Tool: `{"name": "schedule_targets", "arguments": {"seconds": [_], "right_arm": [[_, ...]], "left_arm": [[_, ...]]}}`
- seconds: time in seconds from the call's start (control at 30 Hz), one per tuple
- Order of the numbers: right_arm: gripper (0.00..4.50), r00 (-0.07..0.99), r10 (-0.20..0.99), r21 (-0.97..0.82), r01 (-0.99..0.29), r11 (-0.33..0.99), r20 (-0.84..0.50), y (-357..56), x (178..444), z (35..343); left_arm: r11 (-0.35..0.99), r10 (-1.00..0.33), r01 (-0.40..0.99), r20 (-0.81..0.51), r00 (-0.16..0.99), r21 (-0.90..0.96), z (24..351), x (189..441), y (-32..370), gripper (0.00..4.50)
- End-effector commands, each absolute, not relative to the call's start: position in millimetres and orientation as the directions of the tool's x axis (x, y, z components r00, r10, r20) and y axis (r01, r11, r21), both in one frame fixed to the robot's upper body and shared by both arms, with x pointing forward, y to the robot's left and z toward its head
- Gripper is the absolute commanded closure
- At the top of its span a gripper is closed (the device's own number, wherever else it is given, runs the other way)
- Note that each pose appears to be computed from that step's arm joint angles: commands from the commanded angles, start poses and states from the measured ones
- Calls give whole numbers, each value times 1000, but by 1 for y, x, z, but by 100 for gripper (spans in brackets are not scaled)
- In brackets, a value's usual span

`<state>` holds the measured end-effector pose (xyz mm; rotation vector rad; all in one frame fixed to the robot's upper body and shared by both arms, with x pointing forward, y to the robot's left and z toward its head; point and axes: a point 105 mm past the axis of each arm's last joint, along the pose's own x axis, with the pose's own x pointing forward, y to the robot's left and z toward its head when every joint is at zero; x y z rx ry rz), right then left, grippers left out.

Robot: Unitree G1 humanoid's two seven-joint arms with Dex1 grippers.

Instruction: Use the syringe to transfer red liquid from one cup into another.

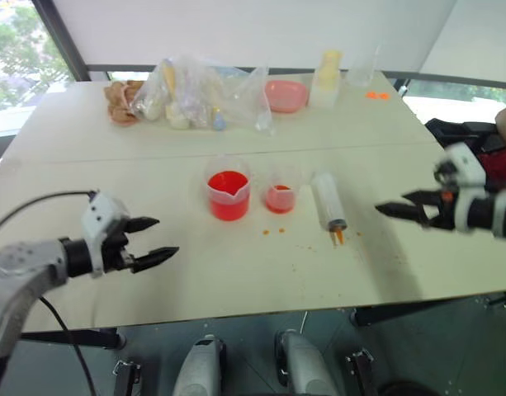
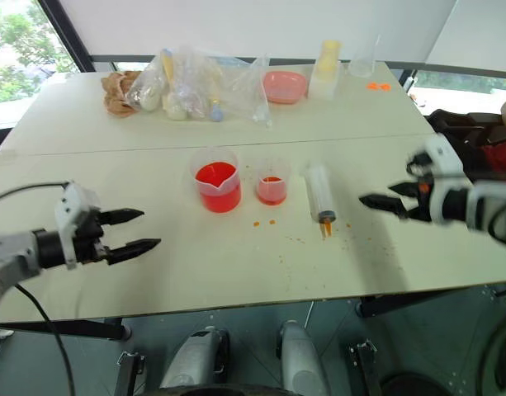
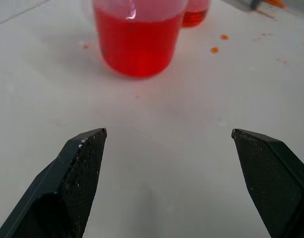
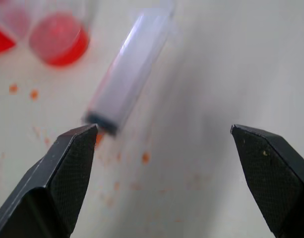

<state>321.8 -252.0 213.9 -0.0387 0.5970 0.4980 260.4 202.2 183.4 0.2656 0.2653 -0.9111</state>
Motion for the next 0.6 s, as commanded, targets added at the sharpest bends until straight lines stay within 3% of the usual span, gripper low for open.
{"name": "schedule_targets", "arguments": {"seconds": [0.03,0.2,0.6], "right_arm": [[4,682,448,186,-424,886,-578,-243,343,220],[4,599,463,237,-420,876,-653,-224,370,210],[4,494,414,174,-460,871,-765,-203,403,155]], "left_arm": [[554,-795,829,-249,554,76,214,262,200,24],[540,-809,833,-195,554,121,237,271,197,24],[550,-810,829,-175,559,101,218,266,182,24]]}}
